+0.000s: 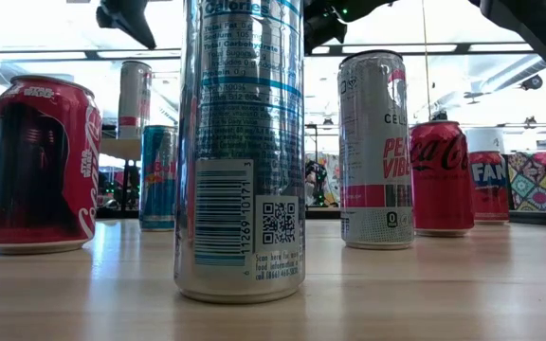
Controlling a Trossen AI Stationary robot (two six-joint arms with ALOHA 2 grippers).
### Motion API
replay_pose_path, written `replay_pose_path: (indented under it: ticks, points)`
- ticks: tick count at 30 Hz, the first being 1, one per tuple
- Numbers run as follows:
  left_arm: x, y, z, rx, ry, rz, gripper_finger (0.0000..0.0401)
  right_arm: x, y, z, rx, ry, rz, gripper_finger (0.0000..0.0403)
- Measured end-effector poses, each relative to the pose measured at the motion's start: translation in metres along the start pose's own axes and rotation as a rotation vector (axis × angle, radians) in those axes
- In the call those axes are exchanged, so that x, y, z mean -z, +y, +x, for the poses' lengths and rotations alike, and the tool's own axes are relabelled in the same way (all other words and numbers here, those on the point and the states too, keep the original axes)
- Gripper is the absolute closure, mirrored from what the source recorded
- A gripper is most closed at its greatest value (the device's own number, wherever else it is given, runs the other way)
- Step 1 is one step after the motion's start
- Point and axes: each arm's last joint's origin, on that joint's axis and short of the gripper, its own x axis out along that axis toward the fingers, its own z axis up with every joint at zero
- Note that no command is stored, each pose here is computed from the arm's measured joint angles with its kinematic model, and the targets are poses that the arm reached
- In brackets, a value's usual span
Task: Place canned beverage on shelf
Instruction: Put the white pink soda can on the shelf
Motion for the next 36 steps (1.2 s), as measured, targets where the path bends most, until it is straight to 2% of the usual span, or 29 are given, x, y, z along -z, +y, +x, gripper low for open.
replay_pose_path:
  ticks: [5,11,15,26,36]
  points:
    - [-0.008,-0.003,0.021,-0.004,0.052,0.018,0.0401,0.000,0.000,0.000,-0.001,0.003,0.002,0.0394]
    - [-0.013,-0.002,0.045,-0.143,0.129,0.040,0.0401,0.001,0.000,0.000,-0.002,0.012,0.004,0.0394]
    - [-0.013,-0.002,0.047,-0.155,0.152,0.046,0.0401,0.002,0.000,0.000,-0.003,0.016,0.006,0.0394]
    - [0.004,0.001,0.025,-0.159,0.204,0.004,0.0401,0.002,0.000,0.000,-0.003,0.016,0.000,0.0394]
    - [0.016,0.006,-0.010,-0.156,0.107,-0.022,0.0401,0.002,0.000,0.000,-0.003,0.016,0.001,0.0394]
